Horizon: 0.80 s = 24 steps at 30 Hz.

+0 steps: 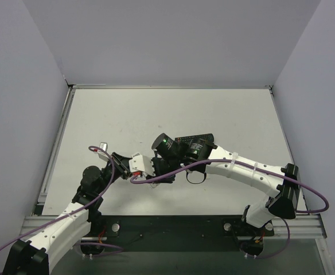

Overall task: Load the batteries into the remote control
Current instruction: Load the battery into the remote control.

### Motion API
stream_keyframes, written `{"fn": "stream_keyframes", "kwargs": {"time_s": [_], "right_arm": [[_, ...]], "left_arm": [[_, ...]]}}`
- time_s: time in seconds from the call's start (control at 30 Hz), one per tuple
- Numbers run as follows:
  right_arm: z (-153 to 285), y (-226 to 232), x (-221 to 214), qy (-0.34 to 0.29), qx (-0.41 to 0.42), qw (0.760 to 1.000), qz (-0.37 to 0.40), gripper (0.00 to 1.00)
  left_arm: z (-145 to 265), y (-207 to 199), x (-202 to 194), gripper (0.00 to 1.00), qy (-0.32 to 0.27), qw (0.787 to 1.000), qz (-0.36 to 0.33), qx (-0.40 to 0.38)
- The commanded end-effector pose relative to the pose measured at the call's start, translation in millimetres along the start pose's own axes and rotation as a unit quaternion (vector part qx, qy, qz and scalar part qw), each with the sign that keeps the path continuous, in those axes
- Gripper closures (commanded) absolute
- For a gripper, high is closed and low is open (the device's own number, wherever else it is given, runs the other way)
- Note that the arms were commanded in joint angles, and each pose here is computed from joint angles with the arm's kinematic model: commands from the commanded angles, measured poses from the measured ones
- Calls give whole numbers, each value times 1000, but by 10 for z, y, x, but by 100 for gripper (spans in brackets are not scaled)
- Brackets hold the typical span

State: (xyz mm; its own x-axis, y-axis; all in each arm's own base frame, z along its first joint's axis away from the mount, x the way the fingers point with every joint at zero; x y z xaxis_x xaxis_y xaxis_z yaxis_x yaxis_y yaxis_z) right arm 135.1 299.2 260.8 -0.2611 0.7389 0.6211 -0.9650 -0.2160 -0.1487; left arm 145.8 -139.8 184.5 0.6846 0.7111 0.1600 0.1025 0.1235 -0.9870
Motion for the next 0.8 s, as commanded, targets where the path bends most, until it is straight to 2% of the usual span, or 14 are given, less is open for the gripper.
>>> {"fn": "stream_keyframes", "kwargs": {"time_s": [0.0,0.77], "right_arm": [[29,7,107,-15,13,1000,16,75],[-167,-29,8,19,21,1000,9,82]], "left_arm": [[-21,-341,41,100,-1,997,-23,-67],[-13,-369,39,100,1,997,-23,-73]]}}
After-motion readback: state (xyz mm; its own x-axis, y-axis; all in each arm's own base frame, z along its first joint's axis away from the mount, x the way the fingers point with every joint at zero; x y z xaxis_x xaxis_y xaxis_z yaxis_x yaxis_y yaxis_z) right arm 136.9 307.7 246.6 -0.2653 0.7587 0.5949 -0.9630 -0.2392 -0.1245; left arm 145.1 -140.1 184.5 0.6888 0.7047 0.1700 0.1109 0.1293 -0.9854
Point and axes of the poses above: each gripper's point midway between its finger pads, its own z axis back along the fingers, its own y axis along the line the jaws close on, x = y × z, the point moved 9 cm from there along z, back along the fingers
